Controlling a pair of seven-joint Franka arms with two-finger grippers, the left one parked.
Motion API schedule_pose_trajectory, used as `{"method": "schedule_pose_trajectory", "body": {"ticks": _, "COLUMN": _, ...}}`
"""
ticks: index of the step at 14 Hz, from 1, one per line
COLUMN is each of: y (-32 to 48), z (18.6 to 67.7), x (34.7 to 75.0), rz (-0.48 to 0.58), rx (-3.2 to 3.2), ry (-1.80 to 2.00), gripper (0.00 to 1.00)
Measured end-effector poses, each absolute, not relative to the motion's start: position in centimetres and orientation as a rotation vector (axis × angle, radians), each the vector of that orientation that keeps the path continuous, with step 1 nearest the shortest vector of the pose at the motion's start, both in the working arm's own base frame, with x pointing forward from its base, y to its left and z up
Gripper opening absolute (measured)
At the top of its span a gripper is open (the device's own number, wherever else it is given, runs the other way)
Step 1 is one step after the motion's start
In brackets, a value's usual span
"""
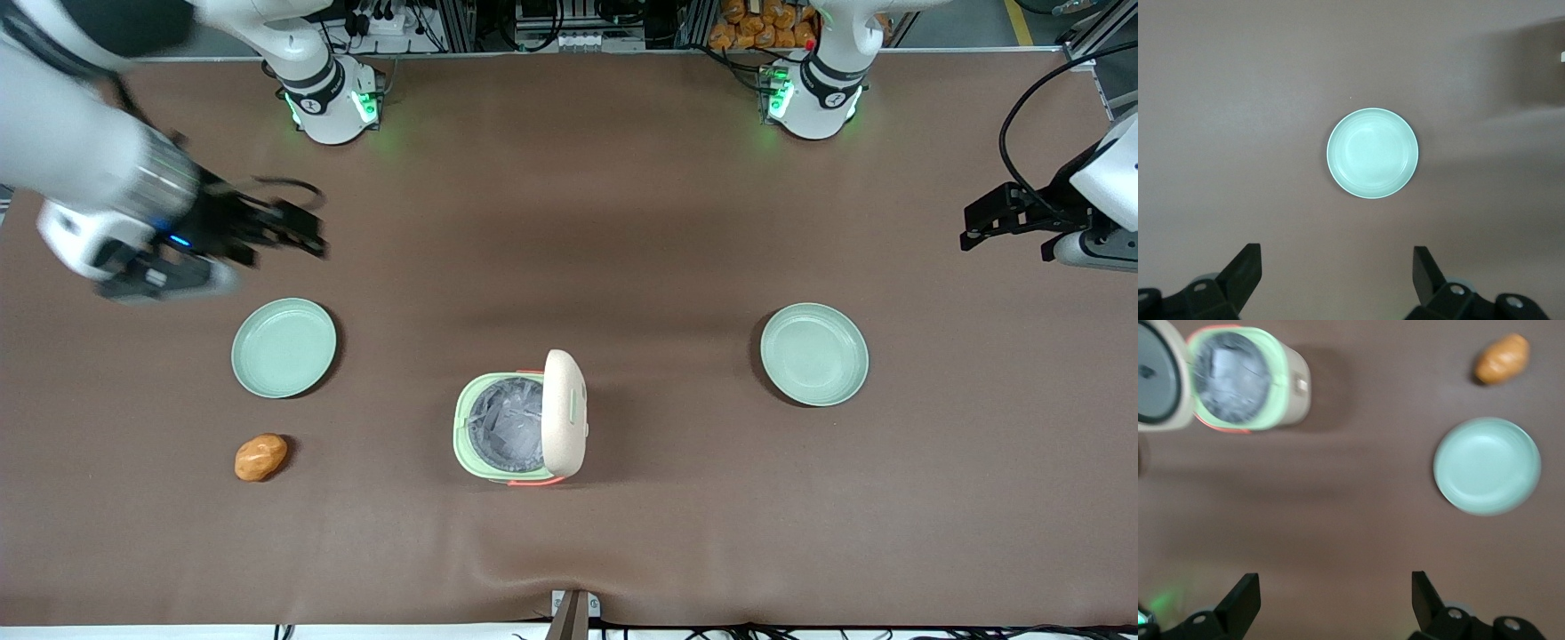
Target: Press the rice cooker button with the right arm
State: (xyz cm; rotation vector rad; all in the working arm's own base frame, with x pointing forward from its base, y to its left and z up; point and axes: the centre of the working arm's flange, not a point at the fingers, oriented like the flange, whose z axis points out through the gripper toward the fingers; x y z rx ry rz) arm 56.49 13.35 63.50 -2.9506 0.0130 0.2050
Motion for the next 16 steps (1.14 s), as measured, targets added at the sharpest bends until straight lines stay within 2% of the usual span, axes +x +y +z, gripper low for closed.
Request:
{"method": "schedule_pose_trajectory", "body": {"ticks": 5, "y": 6.3, "z": 65.2, "x": 53.8, "rz": 0.198, "rx": -3.065, "ry": 0.125, "gripper": 1.0}}
{"method": "schedule_pose_trajectory", "body": {"ticks": 8, "y": 5.2, "z": 64.2, "x": 54.4, "rz": 0.166, "rx": -3.135, "ry": 0.137, "gripper": 1.0}}
{"method": "schedule_pose_trajectory", "body": {"ticks": 16, "y": 2.9, "z": 62.6, "x": 54.7, "rz": 0.2, "rx": -3.147, "ry": 0.183, "gripper": 1.0}}
